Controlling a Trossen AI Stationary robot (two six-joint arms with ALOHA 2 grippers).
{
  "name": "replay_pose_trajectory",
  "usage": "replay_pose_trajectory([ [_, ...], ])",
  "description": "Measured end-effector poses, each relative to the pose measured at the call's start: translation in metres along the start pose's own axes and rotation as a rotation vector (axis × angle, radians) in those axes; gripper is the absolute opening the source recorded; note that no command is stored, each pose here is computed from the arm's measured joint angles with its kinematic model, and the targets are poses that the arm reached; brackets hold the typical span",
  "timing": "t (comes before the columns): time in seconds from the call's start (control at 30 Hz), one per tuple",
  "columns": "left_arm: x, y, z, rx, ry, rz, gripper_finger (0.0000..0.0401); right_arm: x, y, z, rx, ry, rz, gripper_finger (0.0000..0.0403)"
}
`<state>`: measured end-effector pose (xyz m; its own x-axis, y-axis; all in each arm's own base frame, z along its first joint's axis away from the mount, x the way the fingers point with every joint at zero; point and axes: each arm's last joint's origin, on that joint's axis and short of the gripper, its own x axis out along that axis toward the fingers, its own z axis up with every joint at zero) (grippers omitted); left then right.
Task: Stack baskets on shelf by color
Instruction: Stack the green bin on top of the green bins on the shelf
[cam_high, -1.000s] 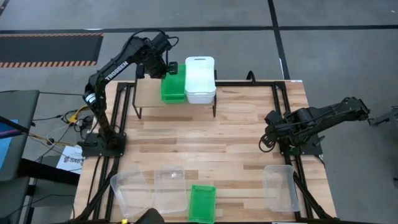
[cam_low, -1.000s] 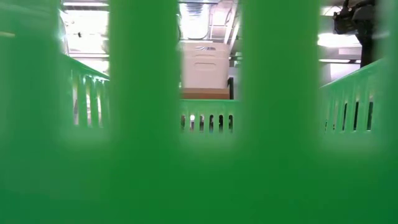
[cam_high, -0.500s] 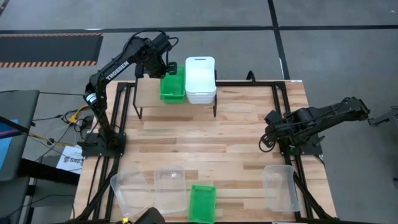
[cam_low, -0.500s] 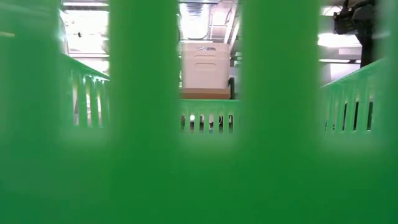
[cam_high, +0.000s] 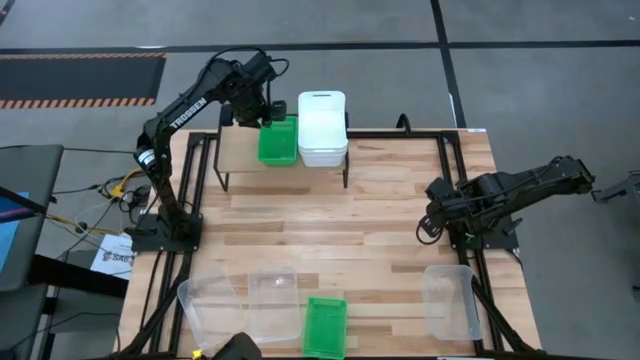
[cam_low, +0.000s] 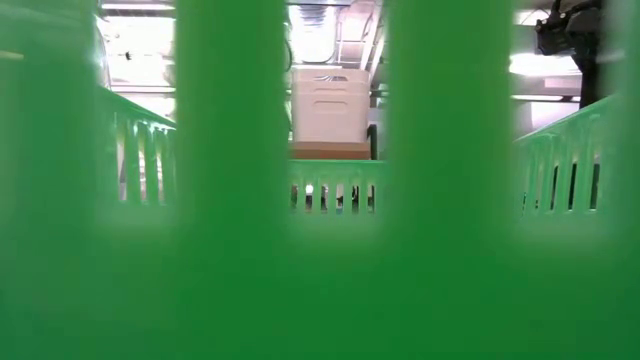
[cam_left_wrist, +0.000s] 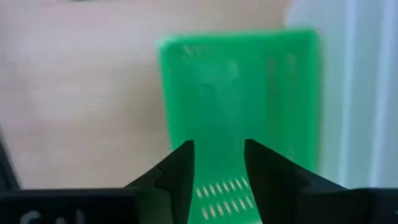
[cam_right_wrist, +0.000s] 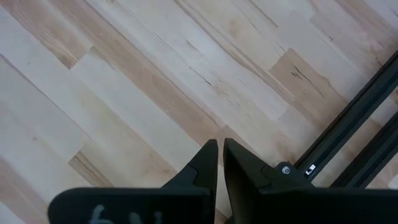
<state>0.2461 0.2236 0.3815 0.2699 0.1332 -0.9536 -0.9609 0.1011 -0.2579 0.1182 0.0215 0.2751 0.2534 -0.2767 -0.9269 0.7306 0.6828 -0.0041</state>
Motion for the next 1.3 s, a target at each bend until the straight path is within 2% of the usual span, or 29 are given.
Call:
replay_pose_trajectory([
  [0.13,-0.016,0.0,-0.014,0.063,0.073,-0.116,0.0149,0.0,0.0,0.0,0.0,0.001,0.001,0.0052],
  [0.27,-0.035,-0.01,-0.046,0.162,0.169,-0.225,0.0159,0.0,0.0,0.0,0.0,0.001,0.001,0.0052],
  [0.47,-0.052,-0.046,-0.116,0.417,0.189,-0.302,0.016,0.0,0.0,0.0,-0.005,0.001,0.001,0.0052],
  [0.63,-0.05,-0.089,-0.182,0.617,0.062,-0.345,0.016,0.0,0.0,0.0,-0.009,0.001,0.001,0.0052],
  [0.8,-0.034,-0.13,-0.24,0.823,-0.085,-0.419,0.016,0.0,0.0,0.0,-0.009,0.0,0.001,0.0052],
  [0.93,-0.013,-0.152,-0.272,0.939,-0.097,-0.457,0.016,0.0,0.0,0.0,-0.011,0.0,0.001,0.0052],
  [1.13,0.036,-0.172,-0.3,1.081,-0.031,-0.375,0.0166,0.0,0.0,0.0,-0.012,0.0,0.002,0.0052],
  [1.3,0.078,-0.183,-0.316,1.188,0.098,-0.352,0.0201,0.0,0.001,0.0,-0.049,-0.004,0.007,0.0052],
])
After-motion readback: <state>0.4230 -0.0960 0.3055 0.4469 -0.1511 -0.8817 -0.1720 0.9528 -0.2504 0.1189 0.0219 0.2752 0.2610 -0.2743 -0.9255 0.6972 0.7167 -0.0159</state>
